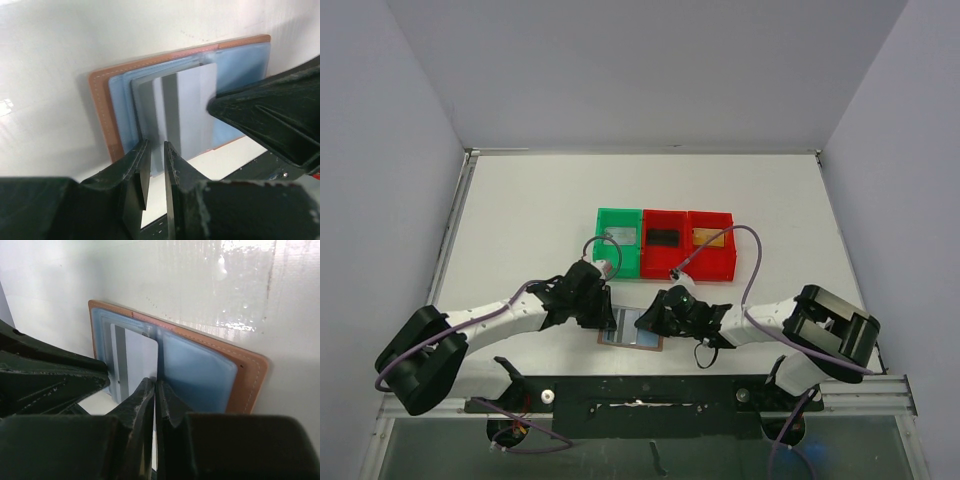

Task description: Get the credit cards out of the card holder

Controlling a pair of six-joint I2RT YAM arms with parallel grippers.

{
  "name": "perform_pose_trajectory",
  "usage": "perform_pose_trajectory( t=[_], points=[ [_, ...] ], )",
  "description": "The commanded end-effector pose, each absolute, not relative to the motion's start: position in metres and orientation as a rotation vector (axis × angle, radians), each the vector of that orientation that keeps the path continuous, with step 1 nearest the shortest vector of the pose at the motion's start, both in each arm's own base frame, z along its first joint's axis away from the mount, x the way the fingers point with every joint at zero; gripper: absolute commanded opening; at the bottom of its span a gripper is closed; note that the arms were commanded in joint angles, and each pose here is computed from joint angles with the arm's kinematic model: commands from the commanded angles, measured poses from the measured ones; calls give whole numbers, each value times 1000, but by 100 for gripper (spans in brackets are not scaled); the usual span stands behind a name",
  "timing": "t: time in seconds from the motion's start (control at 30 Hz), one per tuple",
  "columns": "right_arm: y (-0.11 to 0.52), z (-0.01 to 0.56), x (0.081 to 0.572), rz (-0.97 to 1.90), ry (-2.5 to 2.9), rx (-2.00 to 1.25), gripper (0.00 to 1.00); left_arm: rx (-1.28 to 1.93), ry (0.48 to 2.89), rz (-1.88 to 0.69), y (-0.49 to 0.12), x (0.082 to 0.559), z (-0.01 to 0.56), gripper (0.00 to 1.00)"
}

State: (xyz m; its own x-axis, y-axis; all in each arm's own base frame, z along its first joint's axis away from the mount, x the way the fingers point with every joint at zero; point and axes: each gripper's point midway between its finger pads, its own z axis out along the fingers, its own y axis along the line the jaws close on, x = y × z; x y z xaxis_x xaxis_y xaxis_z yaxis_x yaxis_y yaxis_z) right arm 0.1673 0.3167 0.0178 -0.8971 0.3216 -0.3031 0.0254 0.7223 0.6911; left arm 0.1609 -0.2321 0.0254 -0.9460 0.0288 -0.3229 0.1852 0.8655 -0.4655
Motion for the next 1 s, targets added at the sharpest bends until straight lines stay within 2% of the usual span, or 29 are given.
perform_pose_trajectory(
  t=[0.0,0.23,0.47,0.6,0.73,0.97],
  points=[
    [300,21,172,920,2505,294,1,150,2648,-681,-229,176,42,18],
    [283,13,168,904,2520,315,1,165,2606,-741,-237,179,56,19],
    [287,15,170,916,2519,294,3,229,2469,-991,-271,180,94,27],
    [287,16,171,916,2514,298,4,261,2479,-1067,-286,174,90,28],
    [287,17,171,920,2513,296,5,264,2566,-1023,-288,166,67,27],
    [282,22,171,921,2510,264,5,200,2741,-777,-265,161,25,18]
  ],
)
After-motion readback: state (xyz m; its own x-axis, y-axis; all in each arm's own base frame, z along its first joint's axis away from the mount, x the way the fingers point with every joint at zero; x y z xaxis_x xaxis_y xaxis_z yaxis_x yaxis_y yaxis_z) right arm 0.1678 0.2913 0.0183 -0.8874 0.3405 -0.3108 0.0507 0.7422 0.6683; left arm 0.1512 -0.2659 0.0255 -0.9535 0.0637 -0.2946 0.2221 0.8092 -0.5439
